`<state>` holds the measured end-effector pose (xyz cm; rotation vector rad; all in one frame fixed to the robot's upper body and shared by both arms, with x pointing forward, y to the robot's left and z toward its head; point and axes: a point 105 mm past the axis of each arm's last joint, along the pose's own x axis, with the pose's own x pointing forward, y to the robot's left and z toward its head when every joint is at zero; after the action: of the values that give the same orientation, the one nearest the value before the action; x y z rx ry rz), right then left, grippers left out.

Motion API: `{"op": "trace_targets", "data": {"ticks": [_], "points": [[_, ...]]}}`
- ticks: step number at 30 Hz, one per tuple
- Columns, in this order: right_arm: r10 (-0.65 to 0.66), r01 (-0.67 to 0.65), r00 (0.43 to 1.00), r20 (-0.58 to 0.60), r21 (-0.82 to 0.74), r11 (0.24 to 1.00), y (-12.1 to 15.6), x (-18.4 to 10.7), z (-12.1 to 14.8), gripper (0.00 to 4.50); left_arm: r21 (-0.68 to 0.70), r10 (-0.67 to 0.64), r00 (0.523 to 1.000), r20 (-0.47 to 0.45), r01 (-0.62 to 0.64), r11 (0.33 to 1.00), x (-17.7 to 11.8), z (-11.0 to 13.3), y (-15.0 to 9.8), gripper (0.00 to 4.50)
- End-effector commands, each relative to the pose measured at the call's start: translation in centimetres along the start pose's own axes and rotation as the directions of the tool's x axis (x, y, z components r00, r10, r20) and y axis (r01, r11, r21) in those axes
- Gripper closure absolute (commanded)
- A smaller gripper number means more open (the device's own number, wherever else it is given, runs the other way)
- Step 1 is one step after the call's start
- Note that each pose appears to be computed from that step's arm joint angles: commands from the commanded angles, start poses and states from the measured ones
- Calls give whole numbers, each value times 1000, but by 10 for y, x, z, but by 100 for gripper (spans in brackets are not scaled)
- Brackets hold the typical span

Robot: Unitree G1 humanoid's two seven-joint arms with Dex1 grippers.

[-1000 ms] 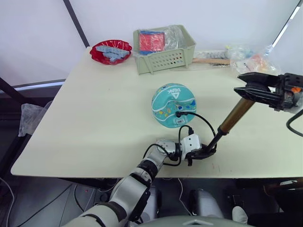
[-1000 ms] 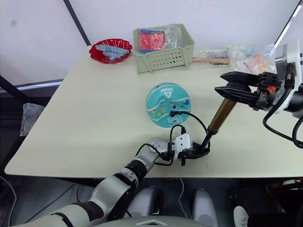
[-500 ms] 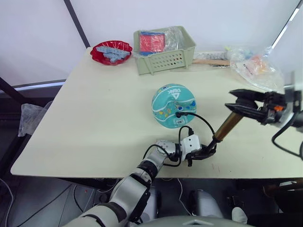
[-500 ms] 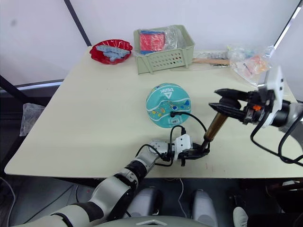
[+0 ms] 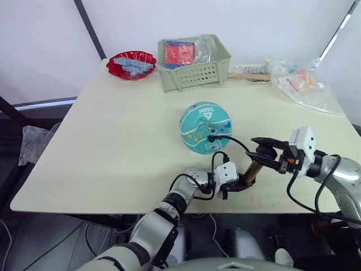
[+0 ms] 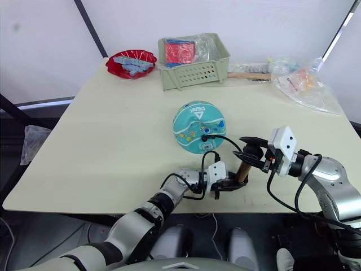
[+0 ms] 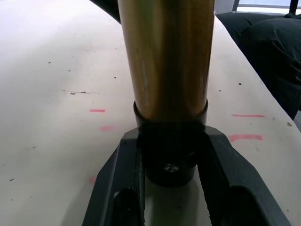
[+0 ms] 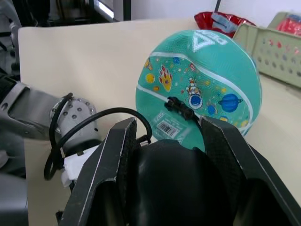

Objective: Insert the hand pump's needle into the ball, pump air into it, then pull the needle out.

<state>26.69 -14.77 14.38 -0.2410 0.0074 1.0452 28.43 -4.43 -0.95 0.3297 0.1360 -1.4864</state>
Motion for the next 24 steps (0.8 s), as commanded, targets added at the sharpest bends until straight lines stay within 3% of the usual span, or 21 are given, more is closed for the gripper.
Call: {"op": "trace_targets", "data": {"ticks": [1, 17, 24], "points": [[-22, 24, 998, -59, 35, 999, -6, -4, -8, 283, -81, -67, 989, -129, 57, 995, -8, -38, -22, 347], [-32, 39, 990, 135, -52, 998, -34, -38, 115, 283, -84, -77, 988, -134, 66, 994, -7, -40, -25, 347], [-68, 81, 985, 161, -80, 994, -47, -51, 146, 285, -88, -78, 988, -133, 67, 994, -7, -40, -26, 347]]}}
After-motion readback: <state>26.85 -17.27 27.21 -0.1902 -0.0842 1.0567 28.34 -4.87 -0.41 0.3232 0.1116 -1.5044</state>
